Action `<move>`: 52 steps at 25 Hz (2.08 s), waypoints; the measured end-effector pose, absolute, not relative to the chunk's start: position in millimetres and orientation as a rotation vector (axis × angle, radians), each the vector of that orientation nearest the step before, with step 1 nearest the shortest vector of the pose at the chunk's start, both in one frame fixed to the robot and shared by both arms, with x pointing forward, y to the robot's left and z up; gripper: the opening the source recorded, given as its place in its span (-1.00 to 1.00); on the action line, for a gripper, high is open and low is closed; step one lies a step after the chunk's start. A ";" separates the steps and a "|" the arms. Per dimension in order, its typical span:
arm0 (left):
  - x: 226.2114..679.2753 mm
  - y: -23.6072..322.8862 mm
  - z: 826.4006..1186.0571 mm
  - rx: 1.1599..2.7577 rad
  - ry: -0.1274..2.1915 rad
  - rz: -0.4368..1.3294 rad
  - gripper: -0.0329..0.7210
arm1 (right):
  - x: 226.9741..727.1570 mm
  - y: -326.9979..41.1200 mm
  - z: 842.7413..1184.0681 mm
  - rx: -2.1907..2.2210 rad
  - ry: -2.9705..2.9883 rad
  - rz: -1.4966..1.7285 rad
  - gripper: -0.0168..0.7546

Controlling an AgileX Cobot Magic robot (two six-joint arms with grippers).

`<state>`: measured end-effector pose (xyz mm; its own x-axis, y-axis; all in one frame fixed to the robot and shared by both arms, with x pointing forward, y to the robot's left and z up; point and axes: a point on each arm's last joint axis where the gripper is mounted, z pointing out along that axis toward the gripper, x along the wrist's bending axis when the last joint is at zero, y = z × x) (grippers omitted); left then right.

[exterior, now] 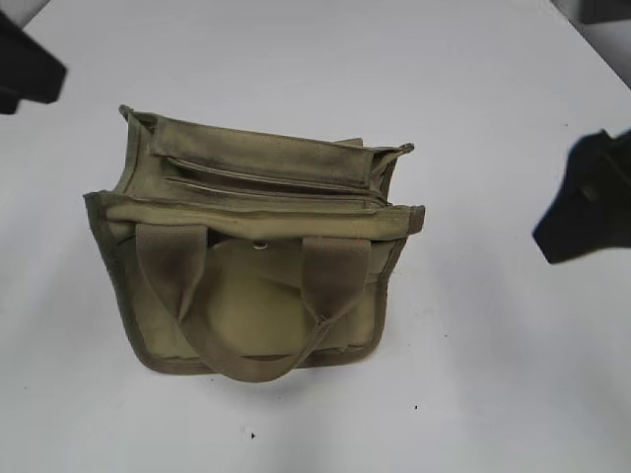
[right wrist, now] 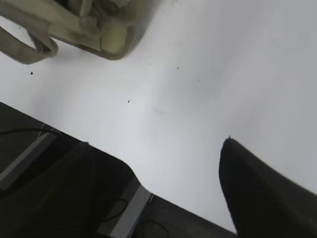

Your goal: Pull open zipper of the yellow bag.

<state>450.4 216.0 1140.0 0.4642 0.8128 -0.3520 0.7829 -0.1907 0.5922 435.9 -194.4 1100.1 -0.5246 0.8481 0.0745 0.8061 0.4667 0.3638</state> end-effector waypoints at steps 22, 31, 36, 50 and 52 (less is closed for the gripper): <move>225.6 301.7 1060.9 1.743 1.379 0.778 0.20 | 256.6 -284.8 1047.2 1.237 2.235 0.939 0.58; 230.8 302.5 1059.2 1.672 1.313 0.869 0.20 | 257.8 -283.5 1042.4 1.165 2.233 0.956 0.58; 231.3 302.4 1057.6 1.681 1.314 0.868 0.19 | 257.7 -283.4 1042.4 1.165 2.234 0.957 0.58; 231.3 302.4 1057.6 1.682 1.314 0.868 0.18 | 258.4 -284.0 1042.6 1.202 2.202 0.945 0.58; 231.3 302.4 1057.6 1.680 1.317 0.869 0.18 | 259.7 -285.8 1042.6 1.291 2.128 0.908 0.58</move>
<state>231.3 302.4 1057.6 0.2176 0.9754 0.0352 0.4153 -0.1252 0.9010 259.7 -285.8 1042.6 -0.4346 0.8982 -0.0653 0.5745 0.3324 0.7480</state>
